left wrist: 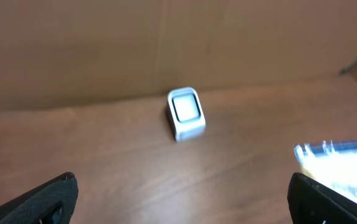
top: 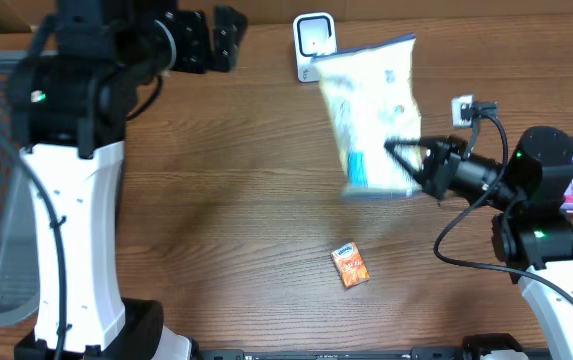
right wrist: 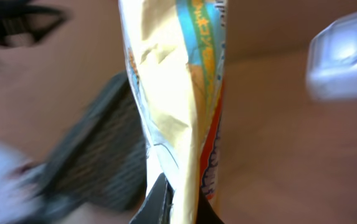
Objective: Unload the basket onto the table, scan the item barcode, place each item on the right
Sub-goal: 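Carry the yellow pack to the scanner and hold it there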
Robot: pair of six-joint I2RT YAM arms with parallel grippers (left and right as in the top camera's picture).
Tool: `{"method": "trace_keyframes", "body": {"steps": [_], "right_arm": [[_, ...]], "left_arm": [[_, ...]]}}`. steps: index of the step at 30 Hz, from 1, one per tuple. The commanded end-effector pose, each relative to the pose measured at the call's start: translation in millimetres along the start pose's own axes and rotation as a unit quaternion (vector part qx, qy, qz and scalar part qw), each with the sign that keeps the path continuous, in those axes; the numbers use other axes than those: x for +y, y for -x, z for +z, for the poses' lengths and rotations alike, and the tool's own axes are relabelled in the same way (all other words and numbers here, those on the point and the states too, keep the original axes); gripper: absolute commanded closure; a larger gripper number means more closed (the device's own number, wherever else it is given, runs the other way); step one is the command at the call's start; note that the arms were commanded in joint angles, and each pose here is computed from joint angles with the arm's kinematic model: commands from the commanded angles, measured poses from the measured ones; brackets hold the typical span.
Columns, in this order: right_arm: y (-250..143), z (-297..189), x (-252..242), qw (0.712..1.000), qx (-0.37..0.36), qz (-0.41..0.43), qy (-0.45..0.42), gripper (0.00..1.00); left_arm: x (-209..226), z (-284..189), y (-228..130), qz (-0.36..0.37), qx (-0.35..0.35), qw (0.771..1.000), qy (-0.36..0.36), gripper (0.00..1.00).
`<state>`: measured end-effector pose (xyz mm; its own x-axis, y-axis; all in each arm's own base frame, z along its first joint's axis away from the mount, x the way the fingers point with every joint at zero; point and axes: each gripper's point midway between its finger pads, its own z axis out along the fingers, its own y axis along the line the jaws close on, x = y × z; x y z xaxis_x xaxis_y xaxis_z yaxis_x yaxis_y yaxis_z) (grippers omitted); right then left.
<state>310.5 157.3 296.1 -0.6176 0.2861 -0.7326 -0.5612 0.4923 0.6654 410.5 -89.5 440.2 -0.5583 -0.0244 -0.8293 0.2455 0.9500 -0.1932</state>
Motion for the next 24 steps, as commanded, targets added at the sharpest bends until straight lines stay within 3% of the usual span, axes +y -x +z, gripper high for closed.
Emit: {"method": "trace_keyframes", "body": {"steps": [1,5,12,15,18,24], "right_arm": [[64.1,-9.5,-36.9,0.956,-0.146,-0.165,-0.193,0.96],[92.6,-4.8,-49.5,0.898,-0.204,-0.252,-0.298,0.96],[115.9,47.7,-120.4,0.789,-0.18,-0.367,-0.459,0.96],[126.1,79.7,-144.6,0.749,-0.137,-0.436,-0.48,0.96],[140.3,109.6,-170.8,0.689,-0.086,-0.5,-0.518,0.96],[170.7,146.0,-188.3,0.605,-0.07,-0.576,-0.545,0.96]], "left_arm": [[7.6,-38.1,24.7,-0.002,-0.057,0.998,0.032,0.0],[20.6,-44.5,27.2,-0.003,-0.066,0.995,0.073,0.0],[30.3,-45.0,23.9,-0.006,-0.061,0.993,0.1,0.0],[37.7,-43.8,14.8,-0.009,-0.042,0.992,0.12,0.0],[49.3,-44.3,8.5,-0.011,-0.029,0.988,0.153,0.0],[61.9,-47.8,-1.0,-0.012,-0.011,0.982,0.19,0.0]]}}
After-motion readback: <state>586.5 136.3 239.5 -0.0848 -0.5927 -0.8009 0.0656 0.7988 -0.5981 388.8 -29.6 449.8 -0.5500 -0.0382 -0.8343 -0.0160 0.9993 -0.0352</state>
